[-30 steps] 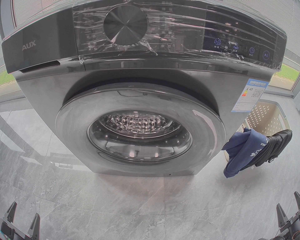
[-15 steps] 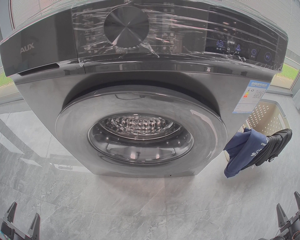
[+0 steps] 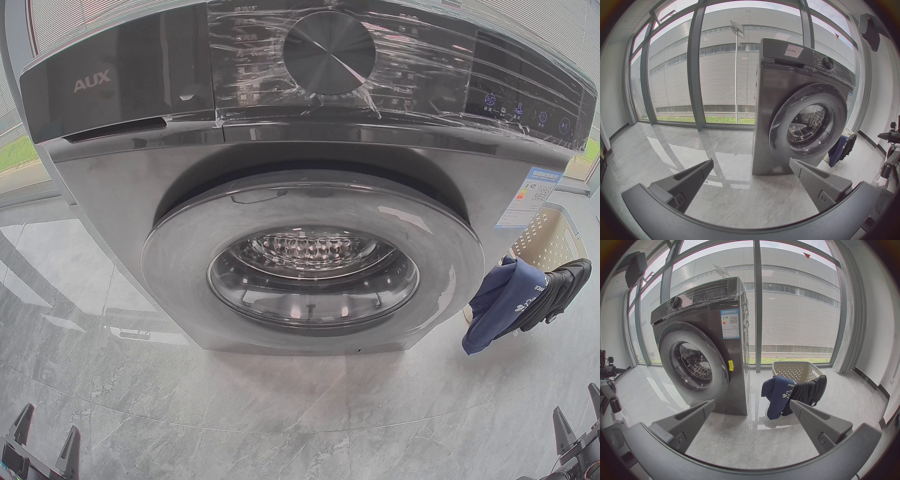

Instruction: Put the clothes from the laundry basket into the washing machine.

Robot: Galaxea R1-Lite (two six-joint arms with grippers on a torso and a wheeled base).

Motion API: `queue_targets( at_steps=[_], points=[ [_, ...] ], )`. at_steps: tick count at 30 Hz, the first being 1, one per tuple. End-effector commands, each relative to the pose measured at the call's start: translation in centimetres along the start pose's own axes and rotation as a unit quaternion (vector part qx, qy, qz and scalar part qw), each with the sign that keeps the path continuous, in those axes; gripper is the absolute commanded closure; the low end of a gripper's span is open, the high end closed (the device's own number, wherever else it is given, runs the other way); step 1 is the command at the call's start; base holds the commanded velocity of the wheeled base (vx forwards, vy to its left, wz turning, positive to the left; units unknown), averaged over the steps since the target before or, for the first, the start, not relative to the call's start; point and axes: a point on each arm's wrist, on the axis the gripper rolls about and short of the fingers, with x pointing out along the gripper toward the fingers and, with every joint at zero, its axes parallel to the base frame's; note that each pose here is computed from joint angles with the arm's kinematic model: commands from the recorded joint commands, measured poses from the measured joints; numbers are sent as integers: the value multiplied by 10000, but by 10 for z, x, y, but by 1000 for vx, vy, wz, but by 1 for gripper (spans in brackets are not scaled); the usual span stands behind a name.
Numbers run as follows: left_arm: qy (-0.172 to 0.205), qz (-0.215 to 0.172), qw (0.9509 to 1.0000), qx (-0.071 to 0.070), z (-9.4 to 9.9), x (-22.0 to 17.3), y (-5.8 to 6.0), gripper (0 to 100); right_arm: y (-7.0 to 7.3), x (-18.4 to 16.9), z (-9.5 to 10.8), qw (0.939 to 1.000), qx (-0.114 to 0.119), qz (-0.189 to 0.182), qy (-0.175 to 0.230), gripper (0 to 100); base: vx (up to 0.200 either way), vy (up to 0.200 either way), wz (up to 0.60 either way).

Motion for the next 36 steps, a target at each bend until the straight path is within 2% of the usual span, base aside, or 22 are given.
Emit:
queue_targets(
  at_steps=[1, 4, 10, 21, 23, 24, 25, 26, 27, 28, 29, 30, 33, 36],
  points=[
    [7, 0, 10000, 5, -4, 0, 0, 0, 0, 1, -5, 10000, 0, 4, 51, 0, 0, 0, 0],
    [7, 0, 10000, 5, -4, 0, 0, 0, 0, 1, -5, 10000, 0, -4, 51, 0, 0, 0, 0],
    [-1, 0, 10000, 5, -4, 0, 0, 0, 0, 1, -5, 10000, 0, -4, 51, 0, 200, 0, 0],
    [-1, 0, 10000, -3, -4, 0, 0, 0, 0, 1, -5, 10000, 30, -35, 20, 0, 0, 0, 0],
    [-1, 7, 10000, 5, -4, 0, 0, 0, 0, -3, 8, 9994, 19, 8, -355, 0, 0, 0, 0],
    [-1, 7, 10000, -3, -4, 0, 0, 0, 0, -9, 33, 9969, 65, 79, -776, 0, 0, 0, 0],
    [-1, 7, 10000, -3, -4, 0, 0, 0, 0, -9, 36, 9967, 80, 87, -807, 0, 0, 0, 0],
    [7, 8, 10000, 5, -4, 0, 0, 0, 0, -3, 55, 9973, 362, 196, -610, 0, 0, 0, 0],
    [7, 0, 10000, 12, -4, 0, 0, 0, 0, 7, 56, 9978, 550, 260, -252, 0, 0, 0, 0],
    [7, 0, 10000, 12, -4, 0, 0, 0, 0, 8, 56, 9978, 574, 274, -197, 0, 0, 0, 0],
    [-1, 7, 10000, 12, -4, 0, 0, 0, 0, 22, 53, 9956, 782, 395, 339, 0, 0, 0, 0],
    [-1, 0, 10000, 5, -4, 0, 0, 0, 1, 33, 48, 9921, 819, 498, 815, 0, 0, 0, 0],
    [7, 0, 10000, 5, -4, 0, 0, 0, 2, 58, 46, 9829, 690, 627, 1585, 0, 0, 0, 0],
    [-1, 0, 10000, 5, -4, 0, 0, 0, 7, 81, 50, 9780, 455, 901, 1824, 0, 0, 0, 0]
  ],
)
